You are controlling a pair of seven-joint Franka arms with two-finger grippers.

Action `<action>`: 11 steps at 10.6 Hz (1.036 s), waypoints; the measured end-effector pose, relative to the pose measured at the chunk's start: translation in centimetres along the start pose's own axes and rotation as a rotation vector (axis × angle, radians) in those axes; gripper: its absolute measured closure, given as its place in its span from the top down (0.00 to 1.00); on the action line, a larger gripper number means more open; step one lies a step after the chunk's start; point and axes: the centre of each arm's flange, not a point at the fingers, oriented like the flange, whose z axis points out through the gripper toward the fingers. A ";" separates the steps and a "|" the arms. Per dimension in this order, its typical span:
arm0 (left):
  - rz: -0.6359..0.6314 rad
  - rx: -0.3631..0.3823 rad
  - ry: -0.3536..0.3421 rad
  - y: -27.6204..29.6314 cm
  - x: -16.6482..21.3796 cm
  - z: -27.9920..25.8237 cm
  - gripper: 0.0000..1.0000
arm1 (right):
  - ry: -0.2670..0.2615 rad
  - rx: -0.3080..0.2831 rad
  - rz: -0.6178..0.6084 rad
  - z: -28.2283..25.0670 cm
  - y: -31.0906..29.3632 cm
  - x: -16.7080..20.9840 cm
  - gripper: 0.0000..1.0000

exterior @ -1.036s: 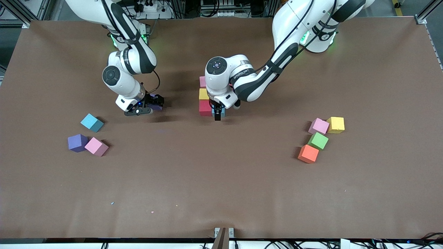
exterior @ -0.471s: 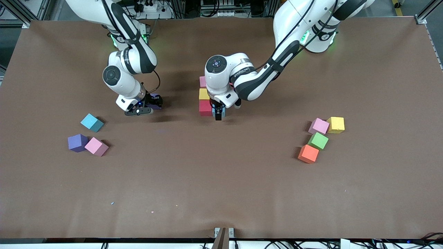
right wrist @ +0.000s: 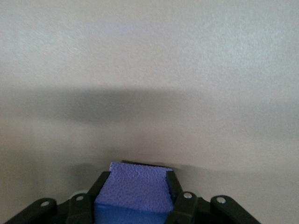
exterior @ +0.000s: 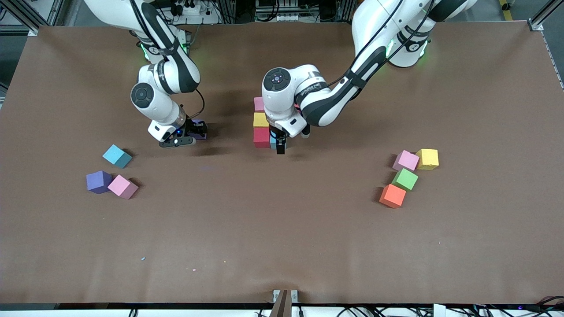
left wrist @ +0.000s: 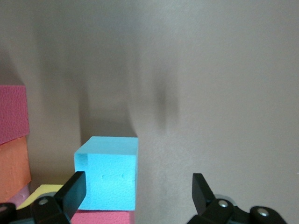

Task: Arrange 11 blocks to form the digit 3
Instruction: 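Lift the lavender cube with the right gripper while the left gripper reaches orange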

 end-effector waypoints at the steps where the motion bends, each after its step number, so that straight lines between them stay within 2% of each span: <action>1: -0.002 -0.001 0.008 0.3 0.3 -0.5 1.00 | 0.021 0.009 -0.007 -0.9 -0.6 0.8 0.54; 7: 0.057 0.007 0.049 4.8 5.0 -3.0 1.00 | 0.111 0.042 -0.114 -7.0 -5.5 6.5 0.54; 11: 0.150 -0.004 0.052 9.0 9.4 -4.2 1.00 | 0.082 0.037 -0.168 -10.1 -9.4 13.3 0.54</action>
